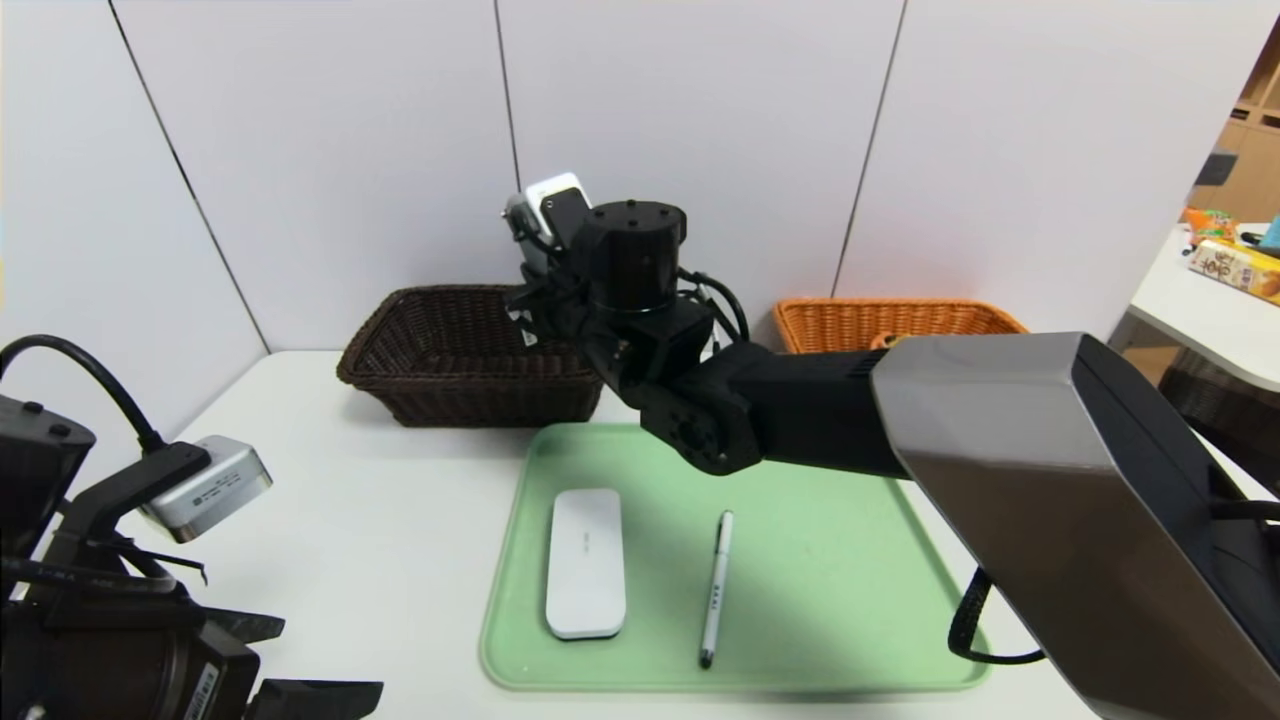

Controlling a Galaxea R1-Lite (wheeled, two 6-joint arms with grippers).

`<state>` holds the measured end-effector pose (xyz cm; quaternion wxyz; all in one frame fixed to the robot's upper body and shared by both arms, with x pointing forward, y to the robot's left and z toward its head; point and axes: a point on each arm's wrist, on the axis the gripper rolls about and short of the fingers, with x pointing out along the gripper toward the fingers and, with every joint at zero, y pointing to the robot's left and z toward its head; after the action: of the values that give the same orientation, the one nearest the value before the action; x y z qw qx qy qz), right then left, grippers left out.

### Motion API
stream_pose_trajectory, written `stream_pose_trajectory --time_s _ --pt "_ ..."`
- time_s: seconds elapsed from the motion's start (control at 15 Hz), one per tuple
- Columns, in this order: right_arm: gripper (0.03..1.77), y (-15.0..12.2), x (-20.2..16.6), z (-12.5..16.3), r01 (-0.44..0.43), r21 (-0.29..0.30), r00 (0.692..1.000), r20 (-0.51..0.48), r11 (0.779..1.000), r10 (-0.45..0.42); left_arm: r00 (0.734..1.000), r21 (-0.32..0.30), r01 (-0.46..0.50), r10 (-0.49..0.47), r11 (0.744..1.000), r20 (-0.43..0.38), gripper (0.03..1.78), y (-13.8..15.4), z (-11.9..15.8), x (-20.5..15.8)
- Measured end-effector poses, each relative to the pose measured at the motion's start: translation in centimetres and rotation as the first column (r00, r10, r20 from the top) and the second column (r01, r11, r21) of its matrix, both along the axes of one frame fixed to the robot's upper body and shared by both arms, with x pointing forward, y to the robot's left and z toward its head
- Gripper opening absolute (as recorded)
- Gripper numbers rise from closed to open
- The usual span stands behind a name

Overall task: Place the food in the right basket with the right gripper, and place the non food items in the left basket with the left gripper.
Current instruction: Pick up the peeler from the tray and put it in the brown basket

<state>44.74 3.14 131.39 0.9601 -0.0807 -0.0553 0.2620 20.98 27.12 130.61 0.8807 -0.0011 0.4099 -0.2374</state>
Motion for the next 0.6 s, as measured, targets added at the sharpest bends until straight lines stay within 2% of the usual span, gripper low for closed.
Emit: stream_pose_trajectory --time_s 0.2,0.6 --pt "0.25 0.2 0.4 -1.0 -0.030 -0.023 1.000 -0.002 0.999 0.030 1.000 0.000 0.000 0.000 1.000 -0.002 1.69 0.0 0.0 0.1" --pt "0.25 0.1 1.3 -2.1 -0.032 -0.040 0.999 0.017 0.999 0.033 1.000 -0.004 0.001 -0.001 1.000 0.006 1.69 -0.1 -0.1 0.2"
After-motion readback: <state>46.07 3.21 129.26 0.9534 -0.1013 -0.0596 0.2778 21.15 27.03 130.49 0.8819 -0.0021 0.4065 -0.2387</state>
